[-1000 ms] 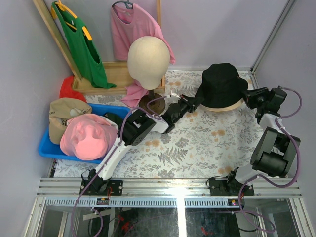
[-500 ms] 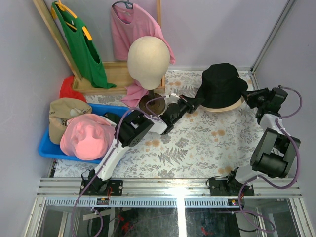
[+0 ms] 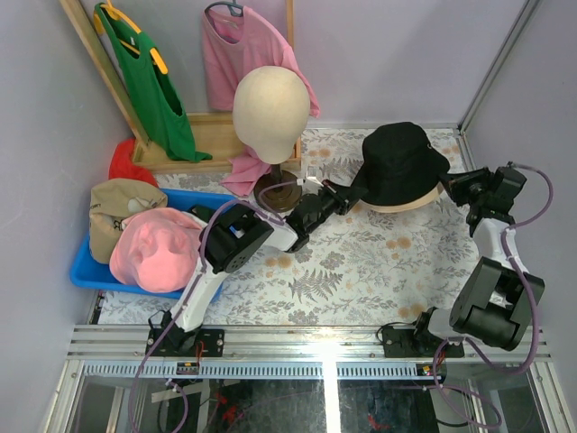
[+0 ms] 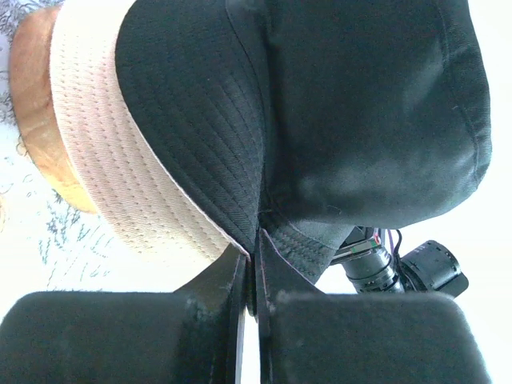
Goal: Stack the hats
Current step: Move the hat stand to the center of the board.
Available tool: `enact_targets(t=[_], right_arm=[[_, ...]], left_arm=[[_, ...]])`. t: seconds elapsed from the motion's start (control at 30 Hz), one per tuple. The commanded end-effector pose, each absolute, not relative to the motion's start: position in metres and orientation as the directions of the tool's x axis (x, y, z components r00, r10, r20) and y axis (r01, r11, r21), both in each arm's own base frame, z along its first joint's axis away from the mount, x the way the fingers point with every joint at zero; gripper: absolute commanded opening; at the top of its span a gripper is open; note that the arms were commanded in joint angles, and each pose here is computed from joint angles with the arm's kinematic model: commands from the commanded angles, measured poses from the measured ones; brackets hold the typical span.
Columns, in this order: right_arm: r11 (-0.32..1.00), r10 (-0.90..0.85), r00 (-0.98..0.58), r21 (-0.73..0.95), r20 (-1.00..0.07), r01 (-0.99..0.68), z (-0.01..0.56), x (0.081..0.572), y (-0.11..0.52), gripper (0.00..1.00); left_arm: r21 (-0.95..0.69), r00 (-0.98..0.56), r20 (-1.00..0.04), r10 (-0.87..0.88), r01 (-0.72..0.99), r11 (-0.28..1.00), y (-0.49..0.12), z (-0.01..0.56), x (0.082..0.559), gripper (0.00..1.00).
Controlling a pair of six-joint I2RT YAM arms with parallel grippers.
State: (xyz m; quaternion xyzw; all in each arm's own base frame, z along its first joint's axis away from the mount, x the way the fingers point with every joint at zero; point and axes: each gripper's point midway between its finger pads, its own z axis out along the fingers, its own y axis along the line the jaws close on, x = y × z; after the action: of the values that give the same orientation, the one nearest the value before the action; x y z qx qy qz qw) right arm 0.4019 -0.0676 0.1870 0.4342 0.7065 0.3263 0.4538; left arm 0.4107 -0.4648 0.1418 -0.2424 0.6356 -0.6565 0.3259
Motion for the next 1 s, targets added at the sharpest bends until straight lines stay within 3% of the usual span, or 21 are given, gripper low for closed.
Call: enact_targets(t=[0.0,0.97], right_arm=[[0.44,0.895,-0.223,0.847,-0.387,0.298,0.192,0.388,-0.059,0.0],[0.434,0.888,-0.315,0.837,-0.336,0.334,0.167,0.288,-0.003,0.0]], left_arm=[[-0.985,-0.698,-0.122,-0.706,0.171,0.001,-0.465,0.157,0.388,0.0],[-0.983,-0.709,-0.181,-0.682,0.144,0.111,-0.393,0.154,0.275,0.0]])
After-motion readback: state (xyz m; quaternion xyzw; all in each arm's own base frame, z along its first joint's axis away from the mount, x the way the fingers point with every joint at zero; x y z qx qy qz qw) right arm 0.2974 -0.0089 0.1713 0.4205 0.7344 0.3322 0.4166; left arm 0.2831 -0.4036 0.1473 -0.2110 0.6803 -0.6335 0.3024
